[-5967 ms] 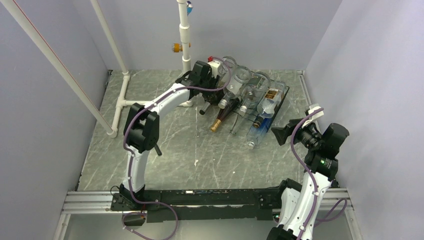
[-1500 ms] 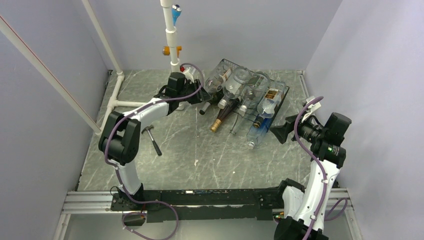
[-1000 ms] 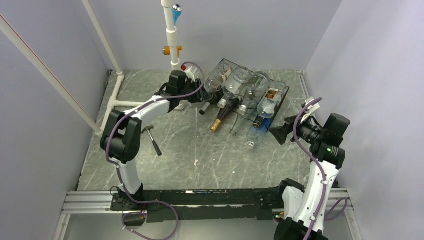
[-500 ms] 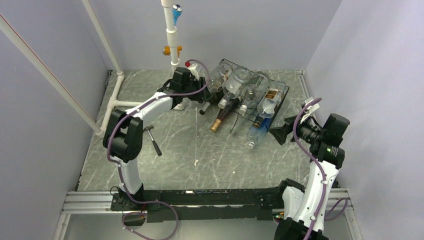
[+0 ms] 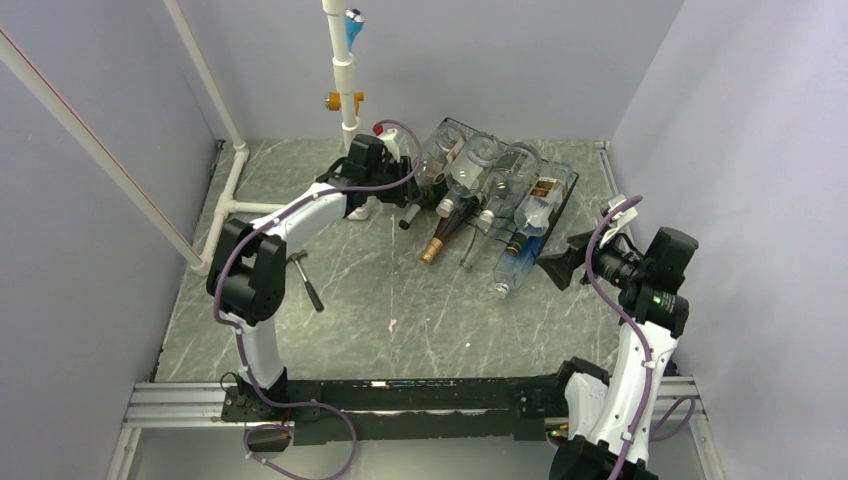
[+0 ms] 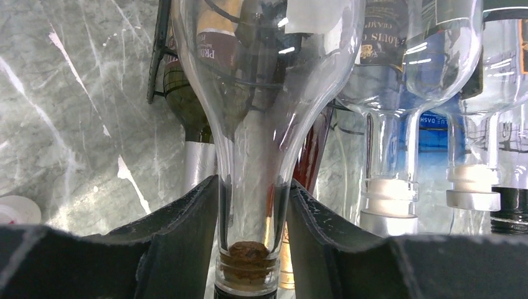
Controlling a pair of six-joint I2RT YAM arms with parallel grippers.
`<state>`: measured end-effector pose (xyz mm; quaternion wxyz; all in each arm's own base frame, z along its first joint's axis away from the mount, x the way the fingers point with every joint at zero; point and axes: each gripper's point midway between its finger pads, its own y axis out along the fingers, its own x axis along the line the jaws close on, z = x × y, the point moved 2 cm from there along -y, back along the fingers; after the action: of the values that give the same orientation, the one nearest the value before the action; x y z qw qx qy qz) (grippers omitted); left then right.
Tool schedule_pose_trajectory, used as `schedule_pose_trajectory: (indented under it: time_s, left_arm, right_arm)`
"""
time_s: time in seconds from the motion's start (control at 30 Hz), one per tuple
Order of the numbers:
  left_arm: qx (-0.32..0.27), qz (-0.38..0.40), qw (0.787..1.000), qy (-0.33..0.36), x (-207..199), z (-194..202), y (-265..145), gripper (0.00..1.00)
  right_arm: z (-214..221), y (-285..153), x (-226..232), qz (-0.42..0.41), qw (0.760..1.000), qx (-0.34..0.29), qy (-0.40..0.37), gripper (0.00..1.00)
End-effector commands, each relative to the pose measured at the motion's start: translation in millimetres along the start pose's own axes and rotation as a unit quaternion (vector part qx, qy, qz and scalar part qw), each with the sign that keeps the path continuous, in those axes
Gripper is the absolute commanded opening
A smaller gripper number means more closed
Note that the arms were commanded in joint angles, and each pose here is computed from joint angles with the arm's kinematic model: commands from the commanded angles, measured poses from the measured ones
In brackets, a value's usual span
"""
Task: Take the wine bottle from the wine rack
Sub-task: Pick up the wine bottle from the wine rack.
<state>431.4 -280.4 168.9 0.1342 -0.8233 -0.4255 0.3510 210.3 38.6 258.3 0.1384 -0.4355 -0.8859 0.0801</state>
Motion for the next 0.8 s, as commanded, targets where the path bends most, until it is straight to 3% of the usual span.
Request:
schedule_pose_trajectory:
  time_s: [0.0, 0.43, 0.53, 0.6, 0.77]
  left_arm:
    - [-0.023, -0.014, 0.999, 0.029, -11.3, -25.9, -20.6, 0.47]
    - [0.001, -0.014, 0.999, 0.031, -13.3, -19.5, -17.7, 0.39]
    - [0.002, -0.011, 0.999, 0.032, -14.0, -19.1, -17.6, 0.25]
    - [0.002, -0.007, 0.999, 0.032, -15.1, -19.6, -18.9, 0.04]
    - [-0.009, 0.003, 0.999, 0.035, -21.0, -21.5, -28.0, 0.00]
  right_arm:
    - [-8.3, 0.6, 1.5, -0.007, 0.999, -0.016, -0.030, 1.00]
    - [-10.1, 0.2, 5.0, -0.012, 0.999, -0.016, -0.033, 1.00]
    - [-9.9, 0.0, 5.1, -0.012, 0.999, -0.015, -0.033, 1.00]
    - [-10.1, 0.2, 5.5, -0.014, 0.999, -0.015, -0.033, 1.00]
    - [-10.4, 0.3, 5.8, -0.015, 0.999, -0.015, -0.033, 1.00]
